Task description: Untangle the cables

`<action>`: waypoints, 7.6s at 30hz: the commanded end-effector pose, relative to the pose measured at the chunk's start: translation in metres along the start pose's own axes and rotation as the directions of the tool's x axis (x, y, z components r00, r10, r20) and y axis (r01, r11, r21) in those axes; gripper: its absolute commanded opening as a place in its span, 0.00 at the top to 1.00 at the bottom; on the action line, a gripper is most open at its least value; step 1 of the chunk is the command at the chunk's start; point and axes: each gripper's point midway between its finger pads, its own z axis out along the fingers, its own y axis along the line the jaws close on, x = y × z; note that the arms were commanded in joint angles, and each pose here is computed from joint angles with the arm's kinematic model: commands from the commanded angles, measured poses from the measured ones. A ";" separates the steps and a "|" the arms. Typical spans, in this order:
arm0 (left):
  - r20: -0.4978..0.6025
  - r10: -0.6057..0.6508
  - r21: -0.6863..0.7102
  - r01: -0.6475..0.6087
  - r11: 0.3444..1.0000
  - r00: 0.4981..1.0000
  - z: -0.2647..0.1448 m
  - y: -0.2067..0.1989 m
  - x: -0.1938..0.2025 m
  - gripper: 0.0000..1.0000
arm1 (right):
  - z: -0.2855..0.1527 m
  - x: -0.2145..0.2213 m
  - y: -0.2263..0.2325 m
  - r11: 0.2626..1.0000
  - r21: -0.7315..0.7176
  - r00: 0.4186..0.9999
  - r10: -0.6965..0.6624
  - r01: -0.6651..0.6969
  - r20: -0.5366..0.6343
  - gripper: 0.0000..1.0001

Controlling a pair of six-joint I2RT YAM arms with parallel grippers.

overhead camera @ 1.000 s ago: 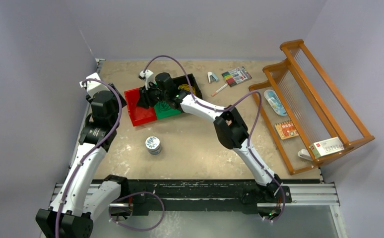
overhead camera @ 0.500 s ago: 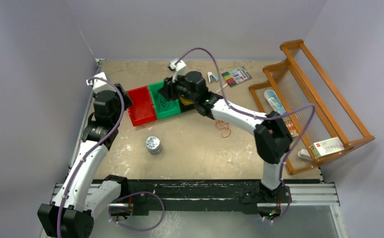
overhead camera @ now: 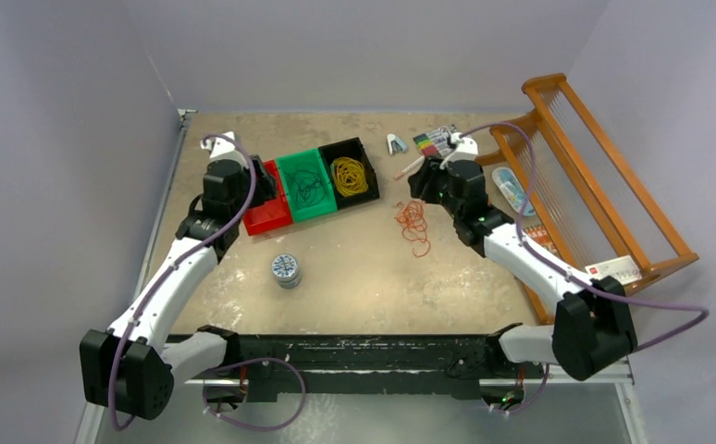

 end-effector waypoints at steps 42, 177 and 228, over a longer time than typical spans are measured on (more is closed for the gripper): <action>0.000 0.118 0.039 -0.118 0.992 0.993 0.010 -0.044 -0.004 0.45 | 0.087 0.058 -0.079 0.801 0.176 0.812 0.583 -0.573 -0.008 0.48; 0.174 -0.058 0.828 -0.114 0.549 0.983 -0.086 -0.180 0.024 0.44 | -0.095 -0.039 0.173 0.668 -0.744 0.996 -0.057 -0.013 -0.069 1.00; 0.216 -0.110 0.903 -0.155 0.400 0.970 -0.095 -0.241 0.010 0.64 | -0.106 -0.046 0.194 0.584 -0.802 0.986 -0.015 -0.126 -0.166 1.00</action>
